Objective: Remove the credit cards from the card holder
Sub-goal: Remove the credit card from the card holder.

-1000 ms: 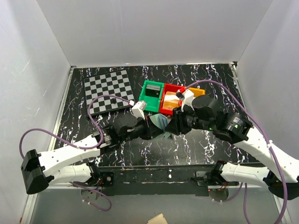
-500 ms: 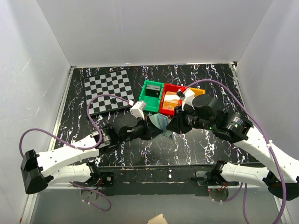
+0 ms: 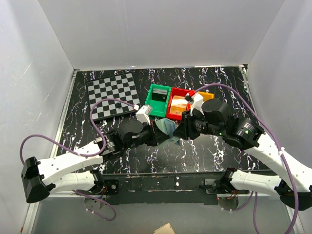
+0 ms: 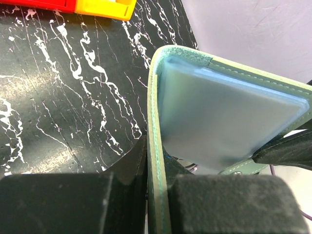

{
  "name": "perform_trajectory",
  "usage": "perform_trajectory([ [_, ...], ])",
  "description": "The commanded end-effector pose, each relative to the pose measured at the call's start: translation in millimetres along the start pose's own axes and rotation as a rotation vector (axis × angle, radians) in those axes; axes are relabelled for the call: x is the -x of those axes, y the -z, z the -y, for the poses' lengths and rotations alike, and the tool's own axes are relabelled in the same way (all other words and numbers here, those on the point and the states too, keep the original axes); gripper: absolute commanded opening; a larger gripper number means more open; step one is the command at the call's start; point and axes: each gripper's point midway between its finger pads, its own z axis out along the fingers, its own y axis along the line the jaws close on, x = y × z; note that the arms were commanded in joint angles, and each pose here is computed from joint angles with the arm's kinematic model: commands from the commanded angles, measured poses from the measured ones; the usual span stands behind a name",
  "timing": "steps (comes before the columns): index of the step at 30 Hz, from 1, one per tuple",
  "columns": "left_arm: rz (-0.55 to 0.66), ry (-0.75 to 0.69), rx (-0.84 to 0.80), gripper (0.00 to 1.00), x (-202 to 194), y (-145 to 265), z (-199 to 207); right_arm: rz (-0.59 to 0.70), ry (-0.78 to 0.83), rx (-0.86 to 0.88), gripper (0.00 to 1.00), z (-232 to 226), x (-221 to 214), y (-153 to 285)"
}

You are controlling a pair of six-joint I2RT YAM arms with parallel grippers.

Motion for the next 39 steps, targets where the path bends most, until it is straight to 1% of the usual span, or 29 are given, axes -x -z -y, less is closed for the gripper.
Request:
perform_trajectory([
  [1,0.041,-0.001,-0.035,0.00,9,7,10,0.056,-0.003,0.057,0.36,-10,10,5],
  [3,0.037,0.002,-0.035,0.00,8,6,10,0.064,-0.010,0.059,0.40,-10,11,6],
  [6,0.035,0.003,-0.033,0.00,7,5,9,0.066,-0.011,0.055,0.42,-9,11,7],
  [15,0.028,0.008,-0.031,0.00,5,4,8,0.087,-0.030,0.042,0.42,-3,12,9],
  [20,0.031,0.005,-0.033,0.00,5,4,9,0.080,-0.033,0.042,0.32,-2,10,8],
  [22,0.030,0.004,-0.034,0.00,5,4,9,0.087,-0.037,0.047,0.26,-2,11,8],
  [27,0.032,0.004,-0.038,0.00,6,4,11,0.070,-0.033,0.052,0.17,-3,9,6],
  [29,0.033,0.002,-0.045,0.00,6,4,12,0.063,-0.033,0.051,0.11,-2,8,6],
  [30,0.031,0.000,-0.047,0.00,6,4,12,0.063,-0.030,0.051,0.03,-2,9,6],
  [31,0.031,-0.002,-0.054,0.00,6,5,14,0.060,-0.027,0.049,0.01,-2,8,6],
  [32,0.033,-0.003,-0.065,0.04,7,6,16,0.058,-0.022,0.046,0.01,-2,8,7],
  [34,0.051,-0.002,-0.108,0.36,9,8,22,0.056,-0.012,0.031,0.01,0,9,9],
  [35,0.062,0.003,-0.126,0.49,10,10,24,0.053,-0.005,0.020,0.01,2,9,10],
  [36,0.079,0.014,-0.155,0.56,10,12,26,0.052,-0.004,0.016,0.01,2,9,12],
  [37,0.101,0.025,-0.195,0.61,12,15,30,0.052,0.003,0.016,0.01,2,10,12],
  [39,0.145,0.043,-0.270,0.66,17,22,38,0.044,0.004,0.020,0.01,1,9,13],
])
